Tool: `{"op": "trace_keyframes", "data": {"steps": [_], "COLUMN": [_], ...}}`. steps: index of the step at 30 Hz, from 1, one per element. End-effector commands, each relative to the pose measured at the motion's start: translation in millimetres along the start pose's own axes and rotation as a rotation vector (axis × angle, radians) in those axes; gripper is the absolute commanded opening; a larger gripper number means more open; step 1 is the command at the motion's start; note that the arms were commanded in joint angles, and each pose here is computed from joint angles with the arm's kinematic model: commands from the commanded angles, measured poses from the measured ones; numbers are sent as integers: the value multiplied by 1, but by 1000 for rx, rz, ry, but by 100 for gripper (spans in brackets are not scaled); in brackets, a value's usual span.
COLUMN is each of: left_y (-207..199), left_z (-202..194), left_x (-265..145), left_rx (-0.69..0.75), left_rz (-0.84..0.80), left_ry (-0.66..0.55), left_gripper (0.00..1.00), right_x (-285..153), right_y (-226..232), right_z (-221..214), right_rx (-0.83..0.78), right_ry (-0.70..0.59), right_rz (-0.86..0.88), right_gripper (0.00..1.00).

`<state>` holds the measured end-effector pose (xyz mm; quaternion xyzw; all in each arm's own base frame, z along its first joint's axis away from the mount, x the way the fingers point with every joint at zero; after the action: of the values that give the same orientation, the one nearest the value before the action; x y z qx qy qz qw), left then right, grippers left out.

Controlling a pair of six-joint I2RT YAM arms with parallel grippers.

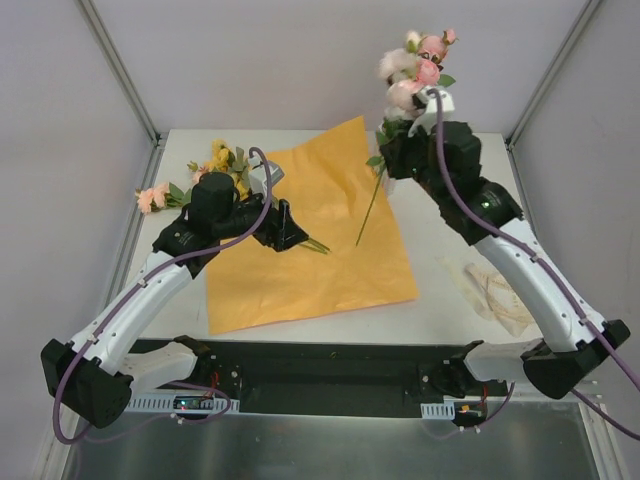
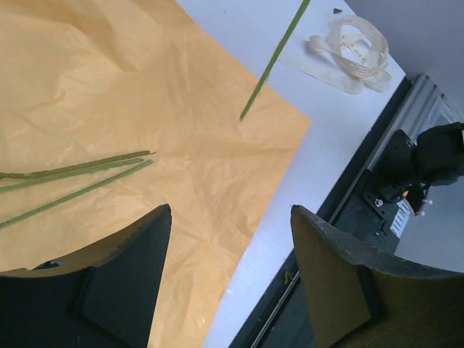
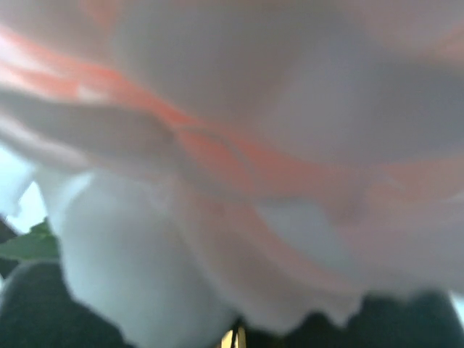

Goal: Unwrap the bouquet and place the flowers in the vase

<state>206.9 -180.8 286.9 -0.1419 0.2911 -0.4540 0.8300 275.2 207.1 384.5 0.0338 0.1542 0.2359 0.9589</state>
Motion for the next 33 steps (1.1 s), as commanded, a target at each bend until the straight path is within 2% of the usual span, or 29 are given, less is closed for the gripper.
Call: {"op": "trace_keyframes", "data": {"steps": [1,5,8,13,22,33], "left_y": [5,8,10,15,15,17], "left_z": [18,18,16,14,14,13], "left_x": [-11,-11,-9,-4,-2,-3], "left_rx": [37,40,34,21,16,16], "left_rz": [111,132,142,149,142,154], "left_ry": [-74,-75,-67,-46,-37,-37], "left_gripper": [67,68,68,66,65,65], "right_x": [-56,-70,-69,-60,-38,6], "right_y": [-43,-67,-76,-86,-88,-98], "right_z": [89,133,157,181,195,184], "right_rx": [-66,-100,-103,-130,-200,-203], "right_ry": [-342,-551,-641,-698,-728,-675], "right_rz": [-243,-335,-352,-368,-351,-354], "right_gripper": [2,3,1,1,1,0]}}
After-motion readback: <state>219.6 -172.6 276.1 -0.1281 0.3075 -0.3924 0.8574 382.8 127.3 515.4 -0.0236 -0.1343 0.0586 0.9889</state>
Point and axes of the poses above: each gripper's point midway between its finger pads, its own x axis out along the fingers, its own y axis along the line the jaws close on, z = x × y, the point moved 7 cm from there along -x, back along the fingers, and after that the axes turned 5 degrees about -x, right-handed, at the moved point
